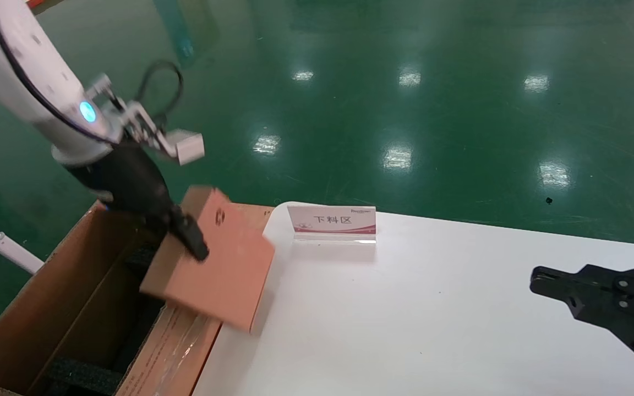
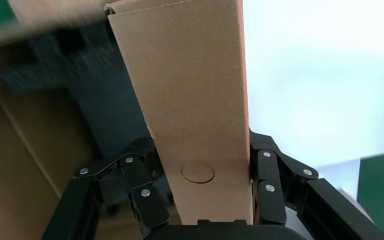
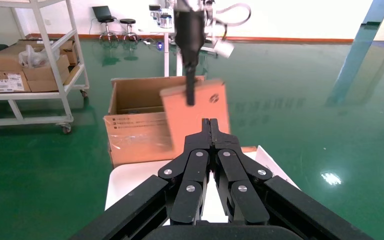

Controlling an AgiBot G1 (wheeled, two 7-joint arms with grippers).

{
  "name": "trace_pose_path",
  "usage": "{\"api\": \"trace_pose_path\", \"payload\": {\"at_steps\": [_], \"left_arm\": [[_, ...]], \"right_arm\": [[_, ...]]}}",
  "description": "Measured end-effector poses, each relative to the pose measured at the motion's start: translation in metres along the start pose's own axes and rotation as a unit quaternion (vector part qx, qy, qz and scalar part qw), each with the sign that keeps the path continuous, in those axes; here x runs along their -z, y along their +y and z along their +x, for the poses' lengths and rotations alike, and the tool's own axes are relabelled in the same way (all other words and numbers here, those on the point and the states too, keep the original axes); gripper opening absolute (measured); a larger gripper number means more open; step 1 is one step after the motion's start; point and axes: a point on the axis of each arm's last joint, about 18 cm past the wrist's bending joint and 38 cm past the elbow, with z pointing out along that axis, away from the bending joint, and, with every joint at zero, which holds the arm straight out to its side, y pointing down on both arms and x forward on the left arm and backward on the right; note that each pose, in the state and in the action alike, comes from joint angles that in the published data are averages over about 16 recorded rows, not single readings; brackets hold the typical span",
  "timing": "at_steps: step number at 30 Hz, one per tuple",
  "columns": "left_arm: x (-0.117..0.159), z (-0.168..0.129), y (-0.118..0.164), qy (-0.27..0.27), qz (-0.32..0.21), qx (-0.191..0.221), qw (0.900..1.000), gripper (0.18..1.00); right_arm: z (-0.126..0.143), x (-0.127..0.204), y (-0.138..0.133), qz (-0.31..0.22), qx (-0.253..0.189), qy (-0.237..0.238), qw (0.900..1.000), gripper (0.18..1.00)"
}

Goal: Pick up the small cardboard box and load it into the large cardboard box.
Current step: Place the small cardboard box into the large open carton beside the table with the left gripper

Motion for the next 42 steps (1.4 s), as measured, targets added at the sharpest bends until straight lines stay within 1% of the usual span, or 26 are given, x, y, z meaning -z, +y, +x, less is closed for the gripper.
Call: {"api": "trace_pose_path", "payload": {"at_steps": [6,10,15,19,24,29,34,38,42], "left_arm": [[0.057,0.005,-0.011,-0.028,0.057,-0.029,0.9976,0.438],[0.094,0.008,-0.012,-0.058,0.079,-0.045,0.9942,0.436],[0.128,0.011,-0.005,-0.101,0.082,-0.051,0.9901,0.435],[0.142,0.008,0.004,-0.132,0.066,-0.043,0.9881,0.435],[0.140,0.000,0.021,-0.156,0.026,-0.025,0.9872,0.434],[0.124,-0.014,0.042,-0.161,-0.029,-0.001,0.9864,0.434],[0.106,-0.032,0.063,-0.156,-0.077,0.026,0.9845,0.433],[0.094,-0.047,0.078,-0.149,-0.103,0.044,0.9825,0.433],[0.083,-0.063,0.088,-0.143,-0.115,0.058,0.9813,0.433]], "right_arm": [[0.000,0.000,0.000,0.000,0.000,0.000,1.000,0.193],[0.000,0.000,0.000,0.000,0.000,0.000,1.000,0.191],[0.000,0.000,0.000,0.000,0.000,0.000,1.000,0.191],[0.000,0.000,0.000,0.000,0.000,0.000,1.000,0.191],[0.000,0.000,0.000,0.000,0.000,0.000,1.000,0.191],[0.000,0.000,0.000,0.000,0.000,0.000,1.000,0.191],[0.000,0.000,0.000,0.000,0.000,0.000,1.000,0.191],[0.000,0.000,0.000,0.000,0.000,0.000,1.000,0.197],[0.000,0.000,0.000,0.000,0.000,0.000,1.000,0.210]]}}
